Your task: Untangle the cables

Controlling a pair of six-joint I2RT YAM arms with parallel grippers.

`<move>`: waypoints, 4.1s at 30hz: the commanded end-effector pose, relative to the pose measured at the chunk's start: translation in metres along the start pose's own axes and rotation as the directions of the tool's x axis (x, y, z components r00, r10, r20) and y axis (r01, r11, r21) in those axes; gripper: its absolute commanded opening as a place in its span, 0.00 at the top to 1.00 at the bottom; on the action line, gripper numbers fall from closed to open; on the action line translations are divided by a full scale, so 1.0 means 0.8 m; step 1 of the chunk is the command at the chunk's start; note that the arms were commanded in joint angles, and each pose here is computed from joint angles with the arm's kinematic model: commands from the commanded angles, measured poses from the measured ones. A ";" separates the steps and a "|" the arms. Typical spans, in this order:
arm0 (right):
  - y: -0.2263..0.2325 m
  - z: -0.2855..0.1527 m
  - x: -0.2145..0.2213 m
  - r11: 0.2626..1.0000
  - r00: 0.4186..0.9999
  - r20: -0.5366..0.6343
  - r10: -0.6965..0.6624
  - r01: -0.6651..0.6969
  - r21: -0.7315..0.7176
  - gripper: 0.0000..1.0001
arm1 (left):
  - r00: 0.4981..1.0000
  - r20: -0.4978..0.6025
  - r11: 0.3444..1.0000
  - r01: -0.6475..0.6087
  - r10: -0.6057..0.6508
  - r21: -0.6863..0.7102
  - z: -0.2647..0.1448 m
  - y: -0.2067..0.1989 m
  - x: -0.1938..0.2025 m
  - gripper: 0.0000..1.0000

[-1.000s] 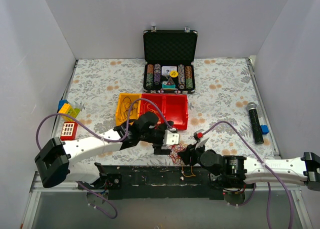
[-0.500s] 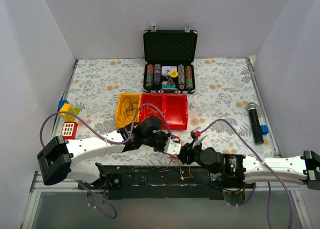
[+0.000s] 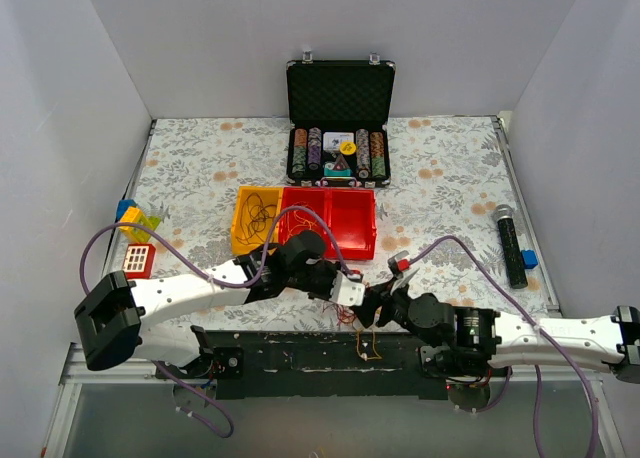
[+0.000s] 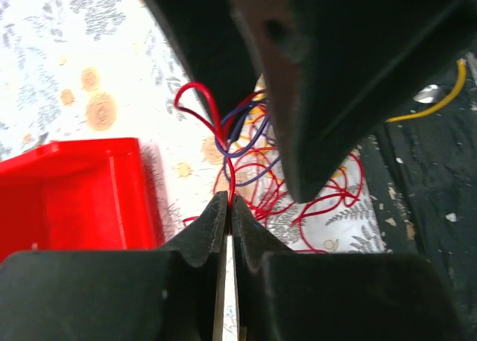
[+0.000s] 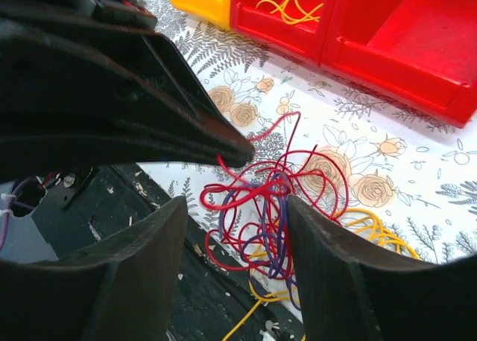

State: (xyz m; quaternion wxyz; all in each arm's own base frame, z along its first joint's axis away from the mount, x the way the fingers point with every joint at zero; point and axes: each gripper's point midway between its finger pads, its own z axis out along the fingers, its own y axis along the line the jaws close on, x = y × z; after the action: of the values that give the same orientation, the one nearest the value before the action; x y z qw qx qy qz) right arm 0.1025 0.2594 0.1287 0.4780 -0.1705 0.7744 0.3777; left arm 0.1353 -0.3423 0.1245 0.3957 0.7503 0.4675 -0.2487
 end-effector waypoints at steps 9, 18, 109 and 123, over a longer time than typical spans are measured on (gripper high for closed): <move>-0.021 -0.039 -0.056 0.996 0.990 0.127 0.060 -0.067 0.052 0.25 | 0.994 0.108 0.973 0.028 -0.003 -0.229 -0.079 0.078 -0.104 1.00; -0.013 -0.047 -0.099 0.995 0.988 0.144 -0.053 0.040 0.094 0.18 | 0.987 0.160 0.960 0.056 -0.012 -0.273 -0.114 0.096 -0.144 1.00; 0.084 -0.052 -0.309 0.943 0.805 0.492 -0.332 0.287 0.167 0.24 | 0.873 0.401 0.839 -0.017 0.277 -0.543 -0.291 0.190 -0.353 1.00; 0.062 -0.004 -0.246 0.958 0.867 0.416 -0.275 0.211 0.193 0.66 | 0.795 0.517 0.792 0.079 0.316 -0.605 -0.366 0.217 -0.430 1.00</move>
State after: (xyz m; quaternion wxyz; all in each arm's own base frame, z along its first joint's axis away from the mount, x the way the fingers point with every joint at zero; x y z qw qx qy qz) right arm 0.1628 0.2720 0.3307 0.7052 -0.1861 0.6327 0.2604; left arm 0.1472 -0.3285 0.5692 0.7246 0.5305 0.3432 -0.2751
